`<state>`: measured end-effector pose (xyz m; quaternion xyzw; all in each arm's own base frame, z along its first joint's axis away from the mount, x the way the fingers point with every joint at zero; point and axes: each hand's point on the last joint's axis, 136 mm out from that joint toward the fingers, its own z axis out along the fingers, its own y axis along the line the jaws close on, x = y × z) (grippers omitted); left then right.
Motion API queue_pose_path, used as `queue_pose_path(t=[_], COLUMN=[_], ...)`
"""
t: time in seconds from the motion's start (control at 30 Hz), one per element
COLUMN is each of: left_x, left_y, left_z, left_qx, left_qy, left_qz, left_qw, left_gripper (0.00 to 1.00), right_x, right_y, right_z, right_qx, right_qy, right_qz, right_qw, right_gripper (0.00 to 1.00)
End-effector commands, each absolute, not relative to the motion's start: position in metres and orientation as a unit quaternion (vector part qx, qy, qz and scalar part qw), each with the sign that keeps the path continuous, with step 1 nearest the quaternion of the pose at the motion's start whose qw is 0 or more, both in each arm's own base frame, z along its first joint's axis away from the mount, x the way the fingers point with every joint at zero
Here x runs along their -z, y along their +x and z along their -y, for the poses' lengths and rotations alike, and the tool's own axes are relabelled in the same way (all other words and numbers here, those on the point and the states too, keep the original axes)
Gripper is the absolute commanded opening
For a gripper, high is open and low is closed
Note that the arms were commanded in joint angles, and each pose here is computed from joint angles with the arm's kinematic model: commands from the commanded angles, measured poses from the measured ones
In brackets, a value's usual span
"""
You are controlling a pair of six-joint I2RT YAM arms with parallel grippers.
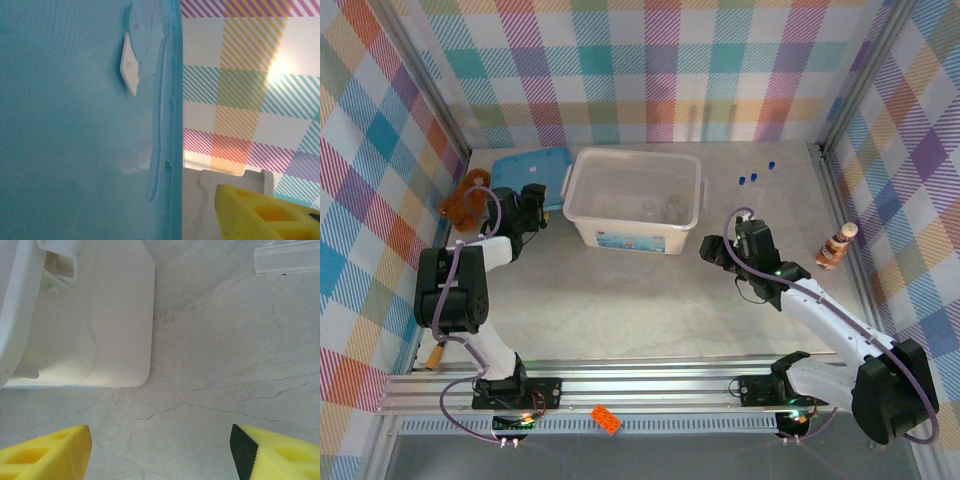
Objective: Organize the chemistry lab equipment
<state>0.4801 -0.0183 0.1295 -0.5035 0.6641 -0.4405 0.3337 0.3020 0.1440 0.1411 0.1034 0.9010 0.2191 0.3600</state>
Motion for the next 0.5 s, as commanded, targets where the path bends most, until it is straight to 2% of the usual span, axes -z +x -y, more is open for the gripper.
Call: queue_pose_path(t=[0.0, 0.13, 0.3, 0.47], left_x=[-0.161, -0.158, -0.16, -0.153], left_y=[0.481, 0.471, 0.46, 0.462], left_z=[0.008, 0.003, 0.006, 0.008], left_qx=[0.456, 0.445, 0.424, 0.46], left_qy=[-0.502, -0.528, -0.545, -0.573], left_qz=[-0.633, -0.614, -0.604, -0.554], left_qw=[0.374, 0.382, 0.399, 0.391], left_gripper=[0.61, 0.68, 0.69, 0.69], right_x=[-0.143, -0.145, -0.146, -0.149], right_y=[0.298, 0.297, 0.295, 0.294], right_z=[-0.144, -0.145, -0.145, -0.145], right_qx=[-0.221, -0.223, -0.222, -0.224], right_qy=[0.102, 0.101, 0.099, 0.097], right_qz=[-0.9, -0.899, -0.899, -0.898], right_qw=[0.361, 0.362, 0.364, 0.367], right_gripper=[0.75, 0.75, 0.75, 0.75])
